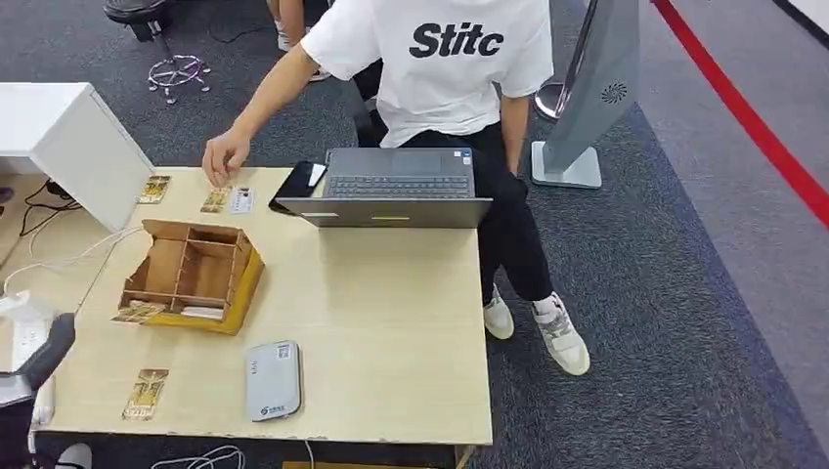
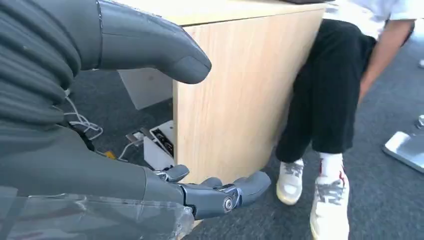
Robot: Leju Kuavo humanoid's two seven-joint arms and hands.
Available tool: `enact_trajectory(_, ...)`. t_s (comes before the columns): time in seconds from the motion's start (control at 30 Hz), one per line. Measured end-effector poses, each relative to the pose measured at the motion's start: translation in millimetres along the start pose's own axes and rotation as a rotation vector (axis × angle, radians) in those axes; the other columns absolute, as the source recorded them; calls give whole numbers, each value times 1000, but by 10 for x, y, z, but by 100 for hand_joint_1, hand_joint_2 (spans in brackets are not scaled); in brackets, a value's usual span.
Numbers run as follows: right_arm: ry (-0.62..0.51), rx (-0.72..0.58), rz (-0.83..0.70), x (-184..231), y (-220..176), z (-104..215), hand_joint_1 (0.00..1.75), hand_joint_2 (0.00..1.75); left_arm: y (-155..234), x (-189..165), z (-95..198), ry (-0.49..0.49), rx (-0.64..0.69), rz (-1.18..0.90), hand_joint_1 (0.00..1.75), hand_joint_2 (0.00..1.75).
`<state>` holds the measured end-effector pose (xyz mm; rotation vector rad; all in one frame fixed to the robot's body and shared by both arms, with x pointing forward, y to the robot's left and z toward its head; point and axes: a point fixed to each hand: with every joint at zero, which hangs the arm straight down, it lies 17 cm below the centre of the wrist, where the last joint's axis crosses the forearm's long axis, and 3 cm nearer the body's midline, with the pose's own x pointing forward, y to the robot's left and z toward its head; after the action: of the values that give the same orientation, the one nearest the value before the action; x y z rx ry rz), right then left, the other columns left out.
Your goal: Pass the card to the sensor for recognition and then transmit it.
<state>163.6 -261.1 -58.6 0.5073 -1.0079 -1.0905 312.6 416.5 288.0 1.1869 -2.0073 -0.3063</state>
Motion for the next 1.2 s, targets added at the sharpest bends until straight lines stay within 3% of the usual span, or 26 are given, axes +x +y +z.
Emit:
enact_trajectory(0.07,-15,-2,-1,29,51,44,0,175,147,-176,182,87,20,15,0,175)
enact_trajectory(0.1,-23,-5,-3,41,69,57,10,175,196,-276,271,136,28,22,0,175)
enact_trajectory(0.13,-32,-7,-5,57,94,67,103,175,283,-420,381,201,40,19,70,175)
enact_trajectory(0.17,-44,-11,-10,82,109,78,175,175,350,-555,509,271,50,23,175,175)
enact_trajectory(0.37,-97,16,-37,227,264,97,175,175,630,-1391,1376,710,167,94,175,175)
enact_trajectory(0.5,-104,31,-41,257,328,94,175,175,666,-1546,1701,803,186,79,175,175)
enact_trajectory(0.77,-107,41,-43,272,368,92,175,175,663,-1636,1874,862,197,80,175,175)
enact_trajectory(0.93,-86,67,-26,247,422,75,175,175,709,-1966,2496,1167,354,133,175,175)
enact_trajectory(0.97,-81,84,-21,257,449,61,99,175,653,-2052,2775,1271,387,140,175,175)
enact_trajectory(1.0,-76,96,-13,264,469,48,0,175,575,-2103,2991,1354,407,167,136,175)
enact_trajectory(1.03,-54,124,8,237,515,31,0,175,422,-2144,3294,1483,434,238,0,175)
enact_trajectory(1.1,21,212,83,119,607,-21,0,175,-126,-2073,3915,1771,474,503,0,175)
enact_trajectory(1.13,53,244,120,73,610,-48,0,175,-367,-1976,4140,1868,450,600,0,175)
enact_trajectory(1.2,70,274,153,75,547,-84,0,175,-775,-1710,4477,2004,247,639,0,175)
